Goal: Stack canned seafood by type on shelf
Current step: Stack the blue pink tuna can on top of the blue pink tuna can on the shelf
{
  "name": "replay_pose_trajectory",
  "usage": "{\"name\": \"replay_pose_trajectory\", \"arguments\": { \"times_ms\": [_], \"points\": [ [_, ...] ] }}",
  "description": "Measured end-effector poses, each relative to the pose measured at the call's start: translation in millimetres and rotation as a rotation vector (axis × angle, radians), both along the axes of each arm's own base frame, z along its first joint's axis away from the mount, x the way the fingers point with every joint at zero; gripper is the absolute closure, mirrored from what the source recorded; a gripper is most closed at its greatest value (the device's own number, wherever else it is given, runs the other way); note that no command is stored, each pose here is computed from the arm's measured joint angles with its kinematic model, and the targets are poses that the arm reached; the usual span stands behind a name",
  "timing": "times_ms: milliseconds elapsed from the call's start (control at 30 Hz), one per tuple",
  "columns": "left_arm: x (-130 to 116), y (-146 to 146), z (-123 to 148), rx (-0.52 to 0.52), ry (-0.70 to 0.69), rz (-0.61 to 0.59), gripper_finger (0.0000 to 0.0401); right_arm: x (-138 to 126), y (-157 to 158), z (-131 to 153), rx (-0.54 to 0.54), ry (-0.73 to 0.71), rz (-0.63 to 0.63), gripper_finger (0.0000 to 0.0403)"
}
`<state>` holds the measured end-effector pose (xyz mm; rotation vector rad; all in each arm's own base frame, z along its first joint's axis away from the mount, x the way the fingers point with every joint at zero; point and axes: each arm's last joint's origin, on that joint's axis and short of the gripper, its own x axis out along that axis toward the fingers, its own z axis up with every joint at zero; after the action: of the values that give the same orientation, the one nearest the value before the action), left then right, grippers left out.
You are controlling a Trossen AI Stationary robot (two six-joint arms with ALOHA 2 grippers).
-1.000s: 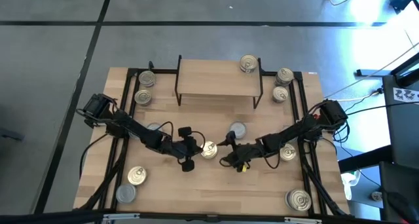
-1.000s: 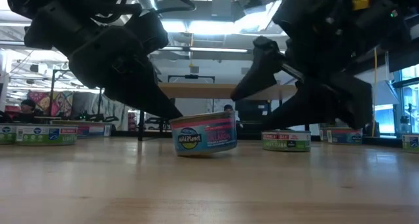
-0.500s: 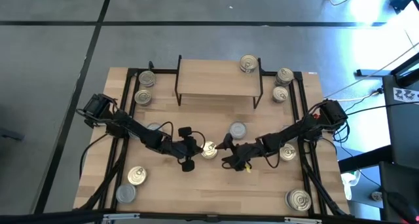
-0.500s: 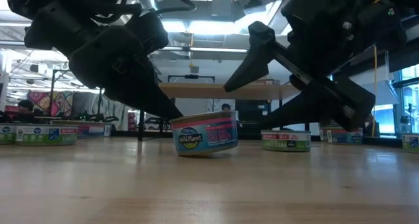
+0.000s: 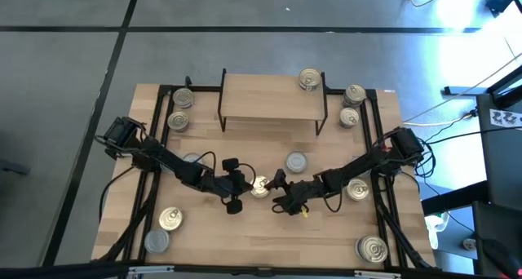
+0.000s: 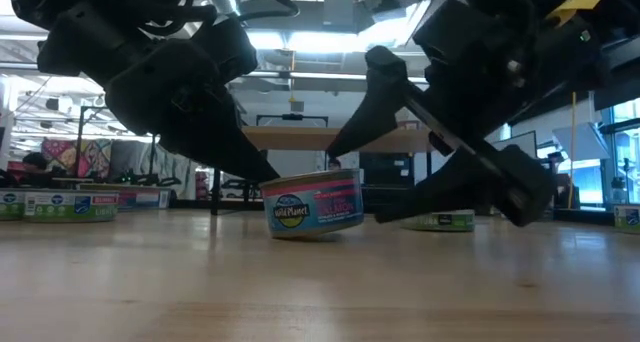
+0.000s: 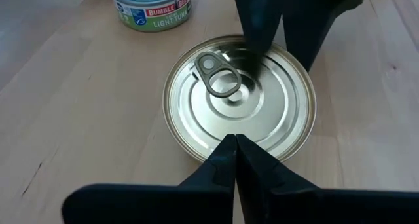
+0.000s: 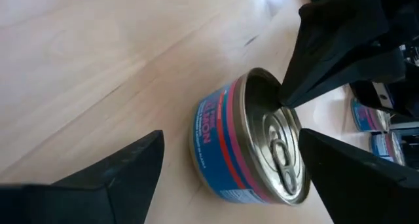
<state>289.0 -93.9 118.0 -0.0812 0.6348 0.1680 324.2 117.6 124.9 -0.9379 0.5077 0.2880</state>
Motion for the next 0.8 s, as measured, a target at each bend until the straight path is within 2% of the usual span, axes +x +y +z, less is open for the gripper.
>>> {"name": "replay_pose_trajectory", "arguments": {
  "times_ms": [433, 567, 800],
  "points": [
    [0.1, 0.0, 0.1, 0.0, -0.001, 0.0, 0.0399, -0.3, -2.2, -0.5, -0.108, -0.004, -0.017, 0.0052],
    [0.1, 0.0, 0.1, -0.001, -0.002, 0.0, 0.0397, 1.2, -2.6, -13.2, -0.138, 0.023, -0.014, 0.0052],
    [0.3, -0.1, 0.4, 0.005, -0.004, -0.005, 0.0399, 6.4, -2.7, -17.4, -0.172, -0.027, -0.035, 0.0052]
  ]
}}
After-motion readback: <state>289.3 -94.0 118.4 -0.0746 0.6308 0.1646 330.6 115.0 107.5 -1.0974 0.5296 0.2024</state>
